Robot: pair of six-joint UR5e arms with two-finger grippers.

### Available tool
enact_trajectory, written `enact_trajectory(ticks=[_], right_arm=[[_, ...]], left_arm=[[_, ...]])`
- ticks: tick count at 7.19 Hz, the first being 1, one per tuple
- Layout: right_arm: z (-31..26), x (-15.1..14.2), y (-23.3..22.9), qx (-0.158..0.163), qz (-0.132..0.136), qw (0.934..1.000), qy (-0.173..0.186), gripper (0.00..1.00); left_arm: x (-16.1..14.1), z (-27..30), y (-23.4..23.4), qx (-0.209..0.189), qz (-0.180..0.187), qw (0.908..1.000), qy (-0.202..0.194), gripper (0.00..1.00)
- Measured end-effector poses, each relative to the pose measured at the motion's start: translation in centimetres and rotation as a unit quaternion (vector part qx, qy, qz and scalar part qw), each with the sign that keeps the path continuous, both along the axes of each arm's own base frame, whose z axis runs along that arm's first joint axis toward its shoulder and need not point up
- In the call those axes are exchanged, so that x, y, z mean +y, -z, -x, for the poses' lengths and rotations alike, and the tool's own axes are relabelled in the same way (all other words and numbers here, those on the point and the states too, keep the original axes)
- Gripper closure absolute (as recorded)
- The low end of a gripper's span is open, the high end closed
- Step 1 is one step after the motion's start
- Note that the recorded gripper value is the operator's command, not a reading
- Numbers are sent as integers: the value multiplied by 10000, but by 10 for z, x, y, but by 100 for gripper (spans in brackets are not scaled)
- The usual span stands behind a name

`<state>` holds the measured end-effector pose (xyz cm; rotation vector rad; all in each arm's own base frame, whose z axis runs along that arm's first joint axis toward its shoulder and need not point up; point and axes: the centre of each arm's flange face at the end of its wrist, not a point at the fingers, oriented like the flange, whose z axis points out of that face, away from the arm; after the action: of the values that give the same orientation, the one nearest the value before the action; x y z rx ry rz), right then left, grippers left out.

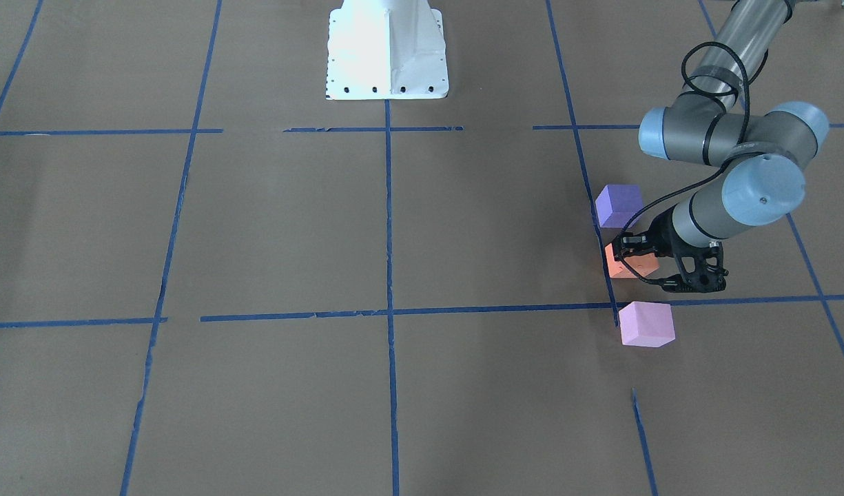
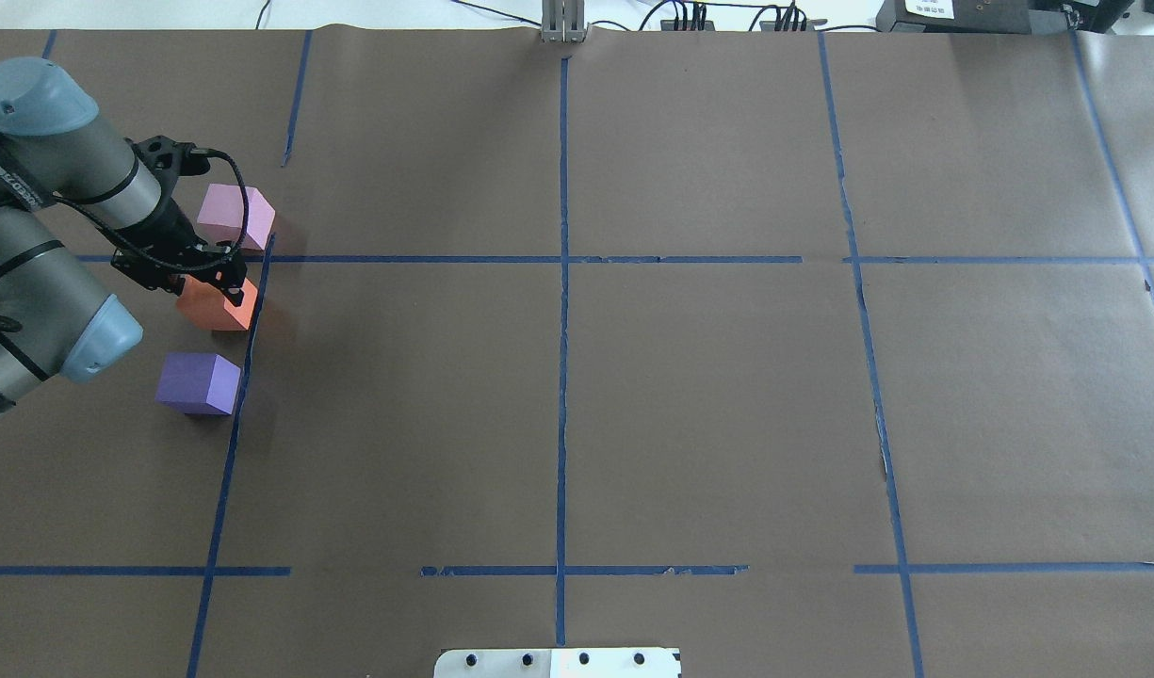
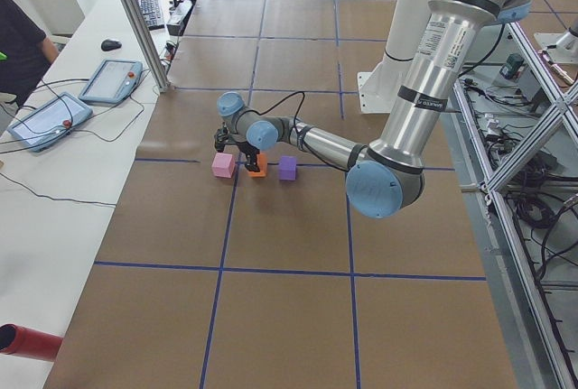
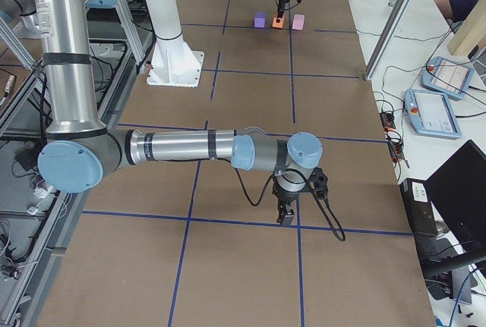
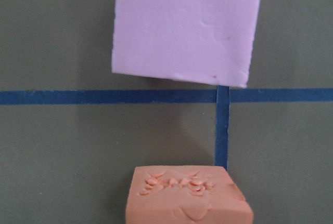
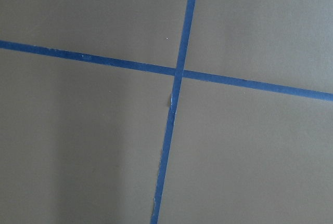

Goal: Arrange blocks in a line
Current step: 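Lower the orange cube onto the table and open the left gripper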

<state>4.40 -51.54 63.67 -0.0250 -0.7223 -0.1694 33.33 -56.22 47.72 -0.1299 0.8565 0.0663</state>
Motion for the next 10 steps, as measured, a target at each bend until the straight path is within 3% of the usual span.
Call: enact_trajectory(ticks=[2,3,4,6,10], right_arm=[[0,0,0,0,0,10000,0,0],[0,0,0,0,0,10000,0,0],[0,0,0,0,0,10000,0,0],[0,0,0,0,0,10000,0,0],[0,0,0,0,-1,10000,0,0]], left_arm=[[-3,3,-4,-4,16,10000,38,77],[-4,4,-5,3,9,10000,48,64],[-5,3,-6,15,-5,10000,50,46],[-6,3,-9,18,-7,10000,53,0],[-5,3,-8,30,-21,10000,55,0]])
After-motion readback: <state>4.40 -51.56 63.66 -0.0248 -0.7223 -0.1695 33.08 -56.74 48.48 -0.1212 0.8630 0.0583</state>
